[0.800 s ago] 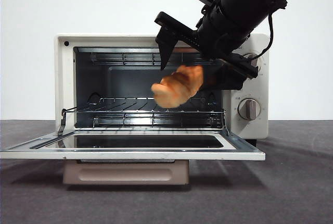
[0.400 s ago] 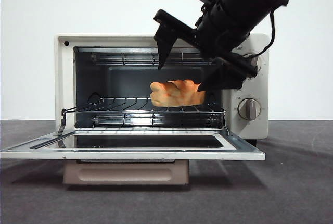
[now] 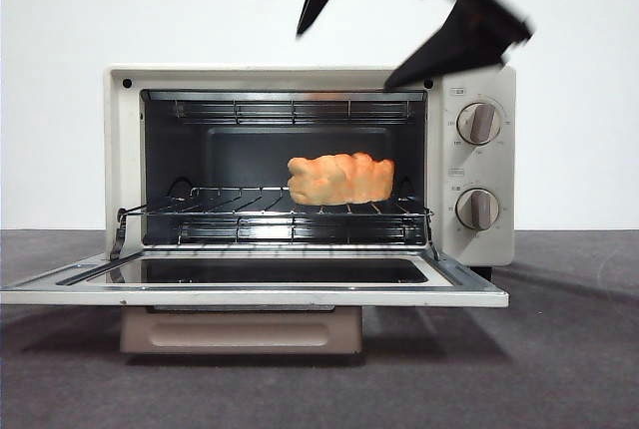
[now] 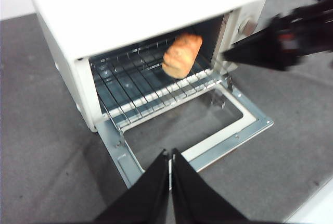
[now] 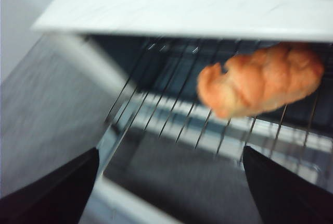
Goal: The left arm flap open the oven, the right arm pick bread and place it into oven, the left arm flap close the oven
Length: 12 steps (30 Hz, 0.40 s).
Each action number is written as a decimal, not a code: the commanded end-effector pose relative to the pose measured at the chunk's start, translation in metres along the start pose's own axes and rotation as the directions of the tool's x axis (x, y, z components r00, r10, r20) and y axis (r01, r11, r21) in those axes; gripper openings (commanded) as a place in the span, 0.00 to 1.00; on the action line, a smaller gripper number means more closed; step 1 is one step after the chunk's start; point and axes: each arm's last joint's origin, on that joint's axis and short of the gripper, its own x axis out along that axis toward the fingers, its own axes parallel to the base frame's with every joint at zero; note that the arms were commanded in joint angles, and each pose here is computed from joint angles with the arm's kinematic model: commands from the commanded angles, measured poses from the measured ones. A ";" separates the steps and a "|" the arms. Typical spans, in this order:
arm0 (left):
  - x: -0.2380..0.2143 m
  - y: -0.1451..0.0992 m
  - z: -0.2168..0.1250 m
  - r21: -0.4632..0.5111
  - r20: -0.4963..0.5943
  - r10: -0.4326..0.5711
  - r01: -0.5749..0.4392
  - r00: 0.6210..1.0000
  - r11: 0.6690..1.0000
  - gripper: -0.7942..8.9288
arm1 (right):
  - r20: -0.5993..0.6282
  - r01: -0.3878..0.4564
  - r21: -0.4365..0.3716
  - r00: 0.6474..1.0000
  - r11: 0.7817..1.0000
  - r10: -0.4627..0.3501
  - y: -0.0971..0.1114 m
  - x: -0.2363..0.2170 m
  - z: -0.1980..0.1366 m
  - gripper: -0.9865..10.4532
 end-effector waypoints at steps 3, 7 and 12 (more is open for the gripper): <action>0.023 -0.005 0.005 0.011 -0.062 -0.033 0.034 0.998 0.999 0.09 | -0.044 -0.027 -0.150 0.999 0.988 0.020 0.003 -0.050 0.001 0.47; 0.043 -0.008 0.009 -0.009 -0.123 -0.095 0.095 0.988 0.995 0.09 | -0.048 -0.025 -0.191 0.999 0.981 0.016 0.000 -0.091 -0.004 0.47; 0.077 -0.004 0.019 -0.076 -0.171 -0.185 0.174 0.968 0.982 0.09 | 0.007 -0.037 -0.214 0.999 0.976 0.039 -0.005 -0.135 -0.011 0.47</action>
